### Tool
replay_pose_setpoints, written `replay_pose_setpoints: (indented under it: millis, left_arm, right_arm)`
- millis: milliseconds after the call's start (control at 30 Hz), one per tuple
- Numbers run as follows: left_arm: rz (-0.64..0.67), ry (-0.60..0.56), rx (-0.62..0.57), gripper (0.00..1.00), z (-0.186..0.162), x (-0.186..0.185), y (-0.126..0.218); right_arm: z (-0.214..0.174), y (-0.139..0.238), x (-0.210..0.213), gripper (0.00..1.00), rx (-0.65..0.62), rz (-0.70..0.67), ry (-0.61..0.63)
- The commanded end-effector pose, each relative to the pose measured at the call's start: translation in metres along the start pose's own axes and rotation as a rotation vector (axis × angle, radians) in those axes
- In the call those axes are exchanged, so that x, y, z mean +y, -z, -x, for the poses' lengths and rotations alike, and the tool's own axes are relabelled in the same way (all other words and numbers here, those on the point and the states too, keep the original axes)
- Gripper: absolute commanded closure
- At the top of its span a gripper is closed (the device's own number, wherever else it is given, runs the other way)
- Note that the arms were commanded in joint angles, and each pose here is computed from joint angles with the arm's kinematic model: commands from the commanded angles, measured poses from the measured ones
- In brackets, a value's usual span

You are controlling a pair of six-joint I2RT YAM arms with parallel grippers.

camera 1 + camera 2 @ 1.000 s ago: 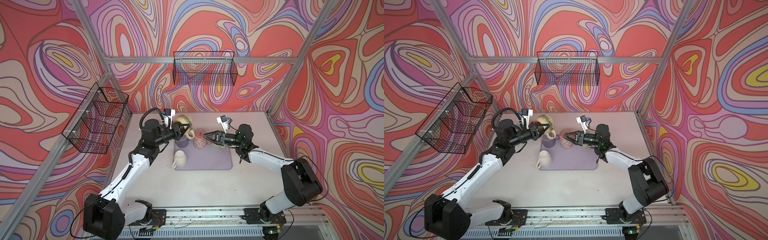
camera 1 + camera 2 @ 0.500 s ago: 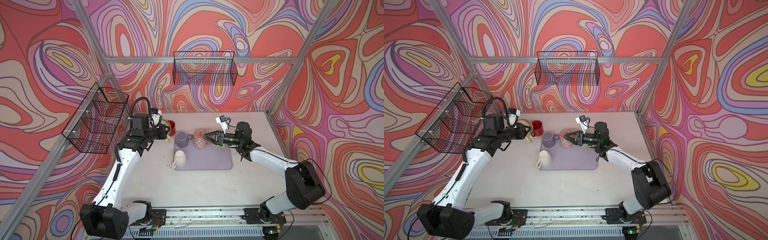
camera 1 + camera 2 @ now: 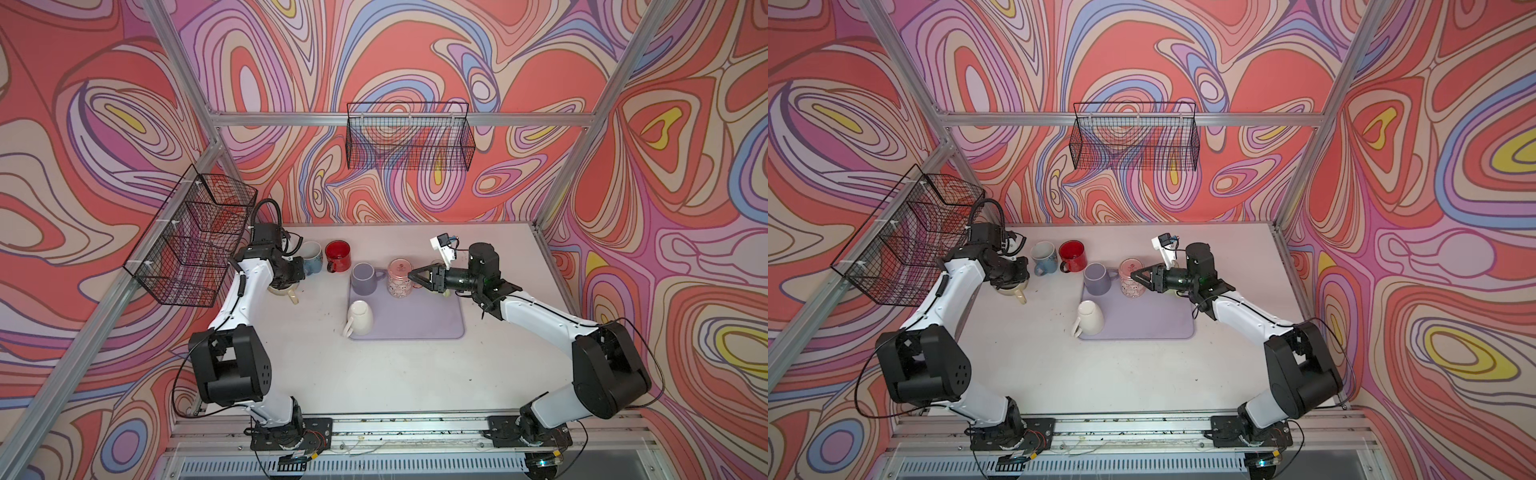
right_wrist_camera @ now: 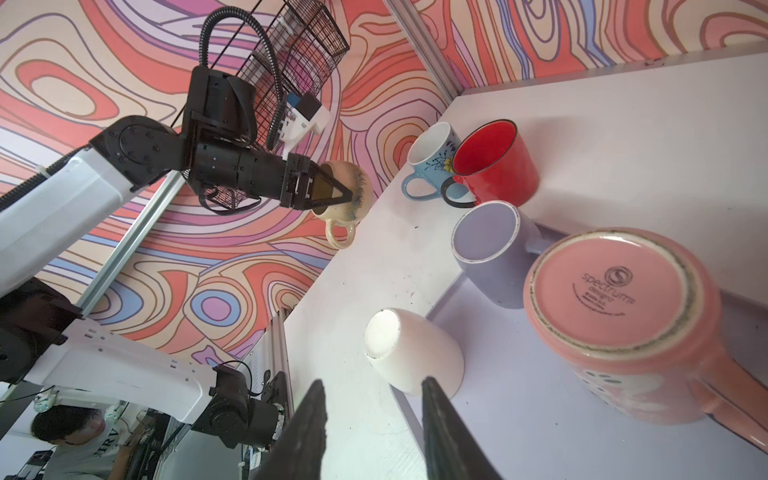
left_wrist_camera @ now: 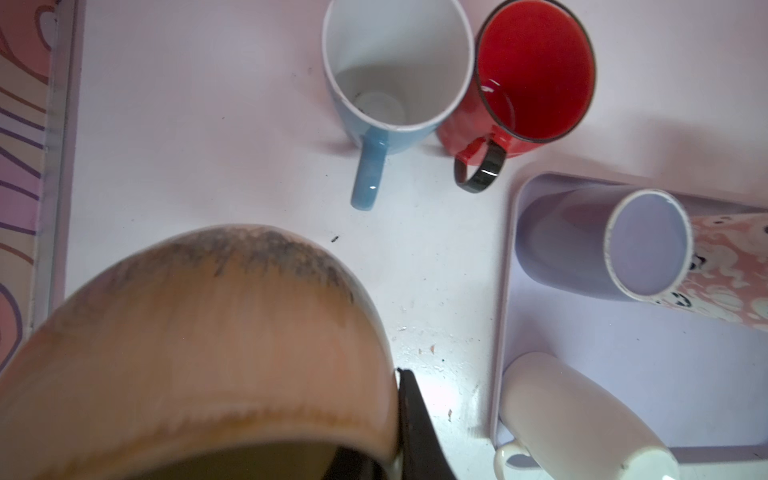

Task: Turn the mug right side up
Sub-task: 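Open the right gripper and pull it back while the left gripper carries the mug, then rotate the cream mug upright with the left gripper and lower it beside the blue mug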

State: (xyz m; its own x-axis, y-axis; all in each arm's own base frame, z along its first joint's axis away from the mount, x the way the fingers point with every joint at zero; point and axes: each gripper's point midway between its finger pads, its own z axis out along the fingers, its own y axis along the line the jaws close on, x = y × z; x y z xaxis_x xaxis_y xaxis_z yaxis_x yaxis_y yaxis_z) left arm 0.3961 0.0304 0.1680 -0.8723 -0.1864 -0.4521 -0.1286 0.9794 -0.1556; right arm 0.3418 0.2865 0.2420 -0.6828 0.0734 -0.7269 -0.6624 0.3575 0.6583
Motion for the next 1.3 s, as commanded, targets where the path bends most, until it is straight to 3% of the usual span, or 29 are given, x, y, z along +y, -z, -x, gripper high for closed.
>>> replay_pose_setpoints:
  millis: [0, 267, 567, 1267]
  left_arm:
    - [0.037, -0.048, -0.065, 1.0, 0.03, 0.006, 0.006]
    - [0.055, -0.019, -0.035, 1.0, 0.049, 0.027, -0.025]
    - [0.059, -0.071, -0.012, 1.0, 0.077, 0.033, -0.059]
    - [-0.027, -0.086, 0.064, 1.0, 0.085, 0.03, -0.106]
  right_arm:
    - [-0.001, 0.007, 0.0, 0.61, -0.012, -0.035, 0.031]
    - [-0.007, 0.012, -0.01, 0.6, -0.009, -0.108, 0.031]
    - [-0.007, 0.017, -0.015, 0.59, -0.019, -0.155, 0.029]
    - [-0.005, 0.02, -0.016, 0.59, -0.015, -0.194, 0.019]
